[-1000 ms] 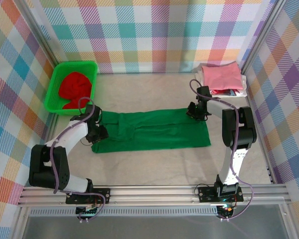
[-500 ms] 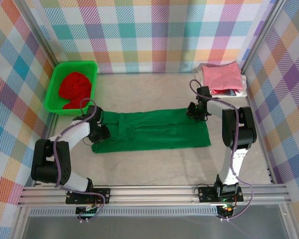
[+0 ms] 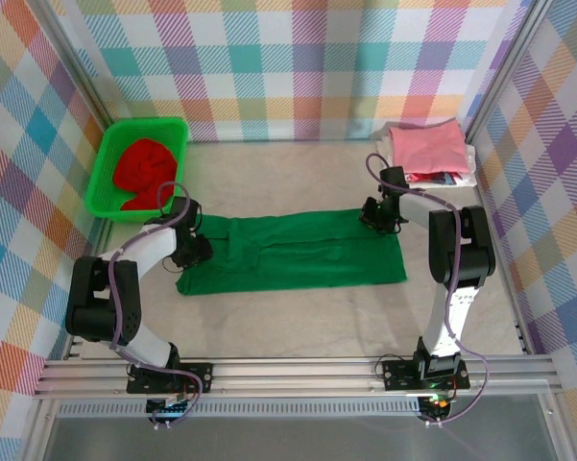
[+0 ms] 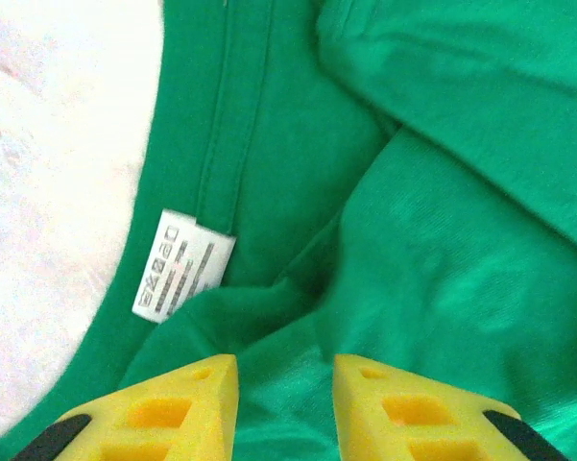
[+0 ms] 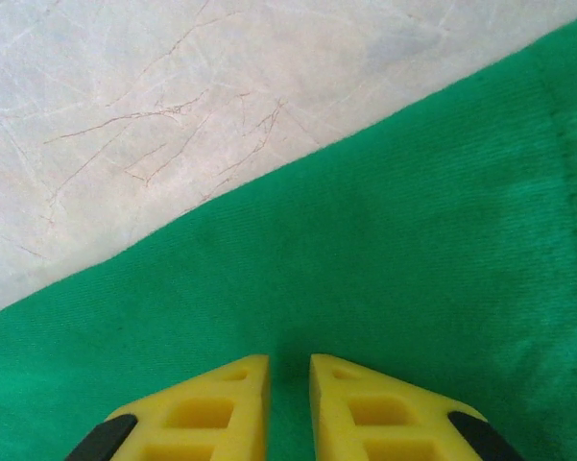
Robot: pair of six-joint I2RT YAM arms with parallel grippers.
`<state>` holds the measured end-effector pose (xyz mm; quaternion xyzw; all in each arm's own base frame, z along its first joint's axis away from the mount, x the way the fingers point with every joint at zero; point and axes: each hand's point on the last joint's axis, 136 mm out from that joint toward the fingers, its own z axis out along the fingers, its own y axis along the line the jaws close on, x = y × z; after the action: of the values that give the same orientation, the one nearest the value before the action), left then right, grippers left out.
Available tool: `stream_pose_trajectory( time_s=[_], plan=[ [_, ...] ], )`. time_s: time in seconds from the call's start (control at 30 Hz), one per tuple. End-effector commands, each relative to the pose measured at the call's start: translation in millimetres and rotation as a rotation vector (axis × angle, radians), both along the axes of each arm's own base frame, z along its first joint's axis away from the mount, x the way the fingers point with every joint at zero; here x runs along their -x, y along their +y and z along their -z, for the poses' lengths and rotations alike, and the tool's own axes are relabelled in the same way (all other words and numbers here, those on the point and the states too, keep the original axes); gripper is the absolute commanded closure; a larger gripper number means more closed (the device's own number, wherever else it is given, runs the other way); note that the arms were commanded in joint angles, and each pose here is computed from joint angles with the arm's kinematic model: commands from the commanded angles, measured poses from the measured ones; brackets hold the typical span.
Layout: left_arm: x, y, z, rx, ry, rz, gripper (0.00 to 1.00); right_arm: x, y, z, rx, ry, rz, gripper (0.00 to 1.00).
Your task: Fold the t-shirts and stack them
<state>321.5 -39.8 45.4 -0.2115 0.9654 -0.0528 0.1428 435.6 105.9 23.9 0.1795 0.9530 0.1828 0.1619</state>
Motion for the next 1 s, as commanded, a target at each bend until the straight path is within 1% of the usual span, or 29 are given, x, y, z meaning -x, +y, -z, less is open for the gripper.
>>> stream_pose_trajectory(
  time_s=[0.0,0.03,0.1,0.2,0.3,0.4,0.63,0.67,0.73,0.8,0.9,0.93,0.97],
  plan=[
    [-9,3,-7,-0.033,-0.020,0.016,0.68,5,0,-1,-0.011,0.007,-0.008,0.81],
    [-9,3,-5,-0.034,-0.013,0.017,0.68,5,0,-2,-0.011,0.005,-0.008,0.81],
    [-9,4,-1,-0.033,-0.004,0.019,0.72,5,0,-1,-0.012,0.007,-0.008,0.81],
    [-7,3,5,-0.027,0.010,0.018,0.72,6,0,-2,-0.012,0.006,-0.012,0.81],
    [-1,3,7,-0.022,0.015,0.006,0.66,5,0,-4,-0.009,0.002,-0.015,0.81],
    [5,4,8,-0.021,0.016,-0.008,0.62,4,0,-4,-0.007,0.000,-0.018,0.81],
    [6,6,15,-0.028,0.031,-0.009,0.63,3,1,-4,-0.008,0.002,-0.022,0.80],
    [6,5,17,-0.025,0.030,-0.009,0.65,3,1,-4,-0.007,0.003,-0.022,0.80],
    [3,4,17,-0.022,0.022,-0.005,0.76,4,1,-4,-0.009,0.005,-0.023,0.80],
    [1,4,15,-0.024,0.017,-0.002,0.81,4,1,-4,-0.010,0.005,-0.024,0.80],
    [-1,5,8,-0.028,0.005,-0.001,0.83,5,1,-3,-0.010,0.007,-0.023,0.80],
    [-2,5,5,-0.031,-0.001,0.001,0.88,5,1,-4,-0.009,0.007,-0.023,0.80],
    [-2,6,2,-0.033,-0.006,0.000,0.88,5,1,-4,-0.008,0.006,-0.024,0.80]
  ],
)
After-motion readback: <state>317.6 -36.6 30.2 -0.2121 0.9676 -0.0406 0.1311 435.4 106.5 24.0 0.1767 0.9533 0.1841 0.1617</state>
